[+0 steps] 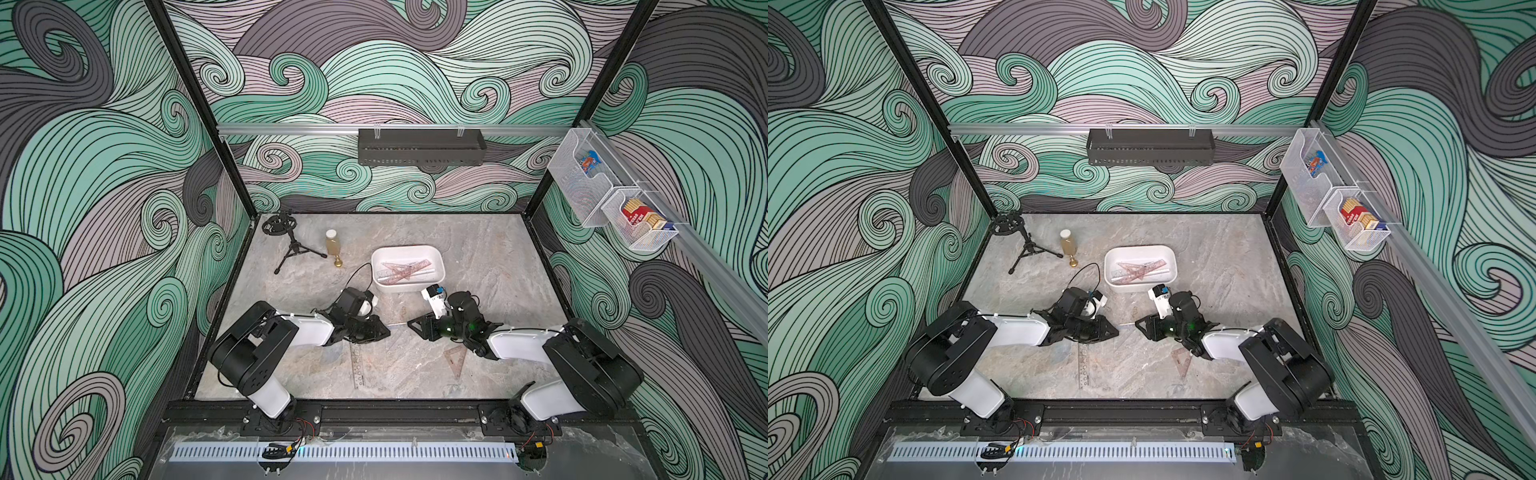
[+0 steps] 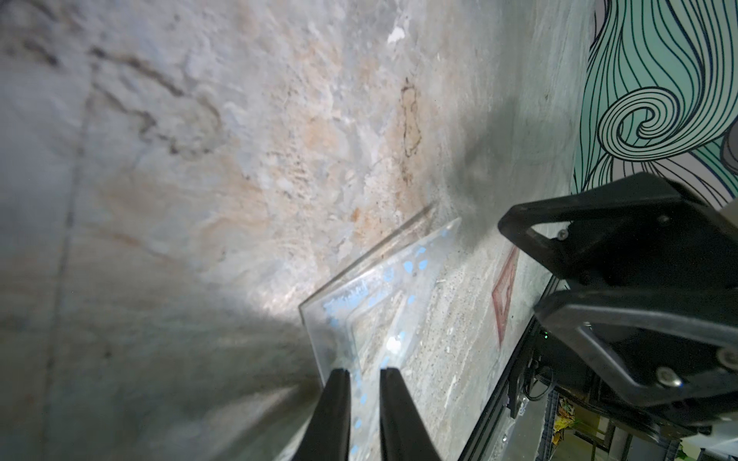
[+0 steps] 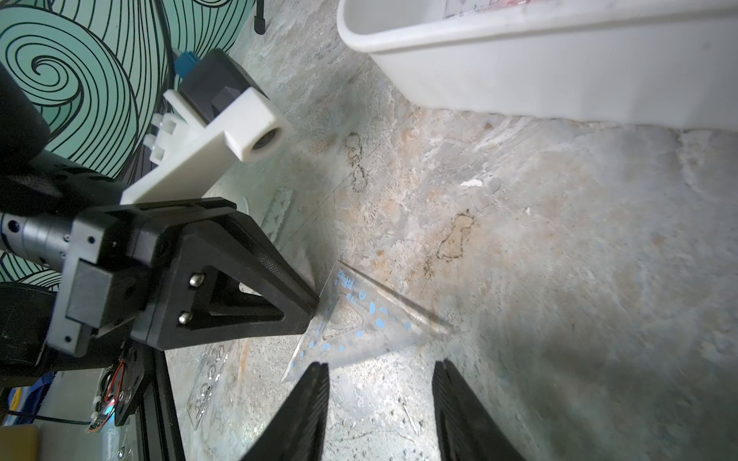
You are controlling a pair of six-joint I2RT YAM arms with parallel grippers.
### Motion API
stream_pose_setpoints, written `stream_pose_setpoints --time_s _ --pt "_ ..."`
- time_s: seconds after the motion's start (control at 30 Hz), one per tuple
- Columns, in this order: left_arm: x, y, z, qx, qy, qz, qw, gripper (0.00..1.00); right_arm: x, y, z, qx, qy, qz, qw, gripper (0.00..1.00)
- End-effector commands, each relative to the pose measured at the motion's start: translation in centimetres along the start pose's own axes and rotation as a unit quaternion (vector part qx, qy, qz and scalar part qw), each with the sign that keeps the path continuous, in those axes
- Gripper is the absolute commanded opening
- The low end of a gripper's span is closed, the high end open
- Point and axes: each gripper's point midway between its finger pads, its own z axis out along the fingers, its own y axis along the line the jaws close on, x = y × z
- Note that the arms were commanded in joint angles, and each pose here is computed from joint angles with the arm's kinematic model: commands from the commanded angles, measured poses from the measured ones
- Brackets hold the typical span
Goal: Put the scattered rulers into the storage box
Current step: Pick up the ruler from the center of the board.
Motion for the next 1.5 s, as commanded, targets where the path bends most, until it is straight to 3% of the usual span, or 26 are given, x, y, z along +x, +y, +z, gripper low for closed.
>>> stream_pose_setpoints --time_s 0.0,0.4,0.6,0.8,1.03,1.47 --pt "0.0 1.4 0.1 -0.039 0.001 -0.002 0.999 0.19 -0.2 -0.3 0.4 0.002 0.006 -0.004 1.0 0.48" --pt "0.5 2.5 0.2 -0.049 0.003 -0.012 0.999 0.18 0.2 -1.1 1.3 -0.016 0.023 0.03 0.999 0.62" --pt "0.4 1.5 0.0 -0.029 0.006 0.001 1.0 0.18 0.3 -0.8 1.0 -0.029 0.021 0.042 0.998 0.61" --pt "-0.5 -1.6 -1.0 0.022 -0.006 0.029 0.999 0.3 0.0 -0.9 0.5 -0.029 0.011 0.043 0.999 0.59" --pt "-0.3 -3.1 -0.9 0.042 -0.004 0.038 0.998 0.32 0.3 -0.8 0.3 -0.034 0.009 0.049 0.998 0.57" --pt "0.2 -1.2 0.0 -0.002 0.003 0.028 1.0 0.3 0.8 -0.8 -0.2 -0.032 0.009 0.053 0.998 0.56"
